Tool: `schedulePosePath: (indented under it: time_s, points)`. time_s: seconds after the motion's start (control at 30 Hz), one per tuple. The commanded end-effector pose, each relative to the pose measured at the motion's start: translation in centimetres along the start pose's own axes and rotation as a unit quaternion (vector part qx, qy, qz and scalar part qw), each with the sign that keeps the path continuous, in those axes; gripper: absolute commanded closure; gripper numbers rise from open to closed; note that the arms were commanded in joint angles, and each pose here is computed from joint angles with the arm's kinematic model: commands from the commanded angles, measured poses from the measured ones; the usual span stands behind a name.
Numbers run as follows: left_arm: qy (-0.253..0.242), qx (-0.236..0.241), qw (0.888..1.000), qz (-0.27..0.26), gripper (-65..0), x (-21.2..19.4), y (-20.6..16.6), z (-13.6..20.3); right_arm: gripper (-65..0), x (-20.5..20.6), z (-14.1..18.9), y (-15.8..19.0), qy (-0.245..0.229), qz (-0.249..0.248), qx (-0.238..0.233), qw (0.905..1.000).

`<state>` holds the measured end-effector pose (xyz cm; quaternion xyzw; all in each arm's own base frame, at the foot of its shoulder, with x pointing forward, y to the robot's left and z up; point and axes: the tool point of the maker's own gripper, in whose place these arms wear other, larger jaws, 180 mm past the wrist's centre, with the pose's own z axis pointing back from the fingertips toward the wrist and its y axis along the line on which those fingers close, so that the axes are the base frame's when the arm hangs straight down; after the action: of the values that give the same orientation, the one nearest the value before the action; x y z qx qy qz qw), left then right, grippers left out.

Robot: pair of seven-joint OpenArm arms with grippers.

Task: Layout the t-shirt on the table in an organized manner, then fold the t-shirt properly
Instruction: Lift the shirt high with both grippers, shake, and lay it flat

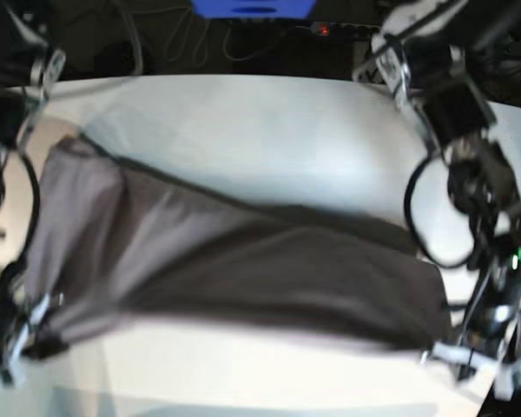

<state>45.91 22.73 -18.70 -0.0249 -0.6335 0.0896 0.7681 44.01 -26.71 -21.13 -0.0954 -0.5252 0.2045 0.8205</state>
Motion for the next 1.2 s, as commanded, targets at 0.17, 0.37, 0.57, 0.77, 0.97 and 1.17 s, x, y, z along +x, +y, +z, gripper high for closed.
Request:
schedulePosePath:
  time_s: [0.17, 0.37, 0.57, 0.77, 0.97, 1.17]
  points:
    - [-0.097, -0.007, 0.994, -0.056, 0.0, 13.4, -4.0, -4.5, 0.0, 15.0, 0.4, -10.0, -0.121, -0.008, -0.084, 0.9891]
    - [-0.162, -0.007, 0.985, -0.062, 0.0, 23.4, -5.6, -4.6, 0.0, 24.5, 4.8, -14.4, -0.197, 0.011, -0.139, 0.9706]
    - [-0.161, -0.006, 0.985, -0.062, 0.0, 24.3, -5.5, -3.9, 0.0, 24.4, 7.0, -13.7, -0.209, 0.042, -0.170, 0.9620]
    - [-0.155, 0.013, 0.985, -0.078, 0.0, 18.8, -4.0, -1.5, 0.0, 15.5, 7.2, -9.1, -0.167, 0.056, -0.175, 0.9686]
    - [-0.064, -0.002, 0.996, -0.054, 0.0, 5.6, -1.7, 2.2, 0.0, 4.1, 7.8, -1.1, -0.106, 0.008, -0.113, 0.9879]
    - [0.074, 0.019, 0.996, 0.052, 0.0, -9.1, 3.1, 7.5, 0.0, -5.7, 9.3, 6.2, -0.057, -0.071, -0.050, 0.9946]
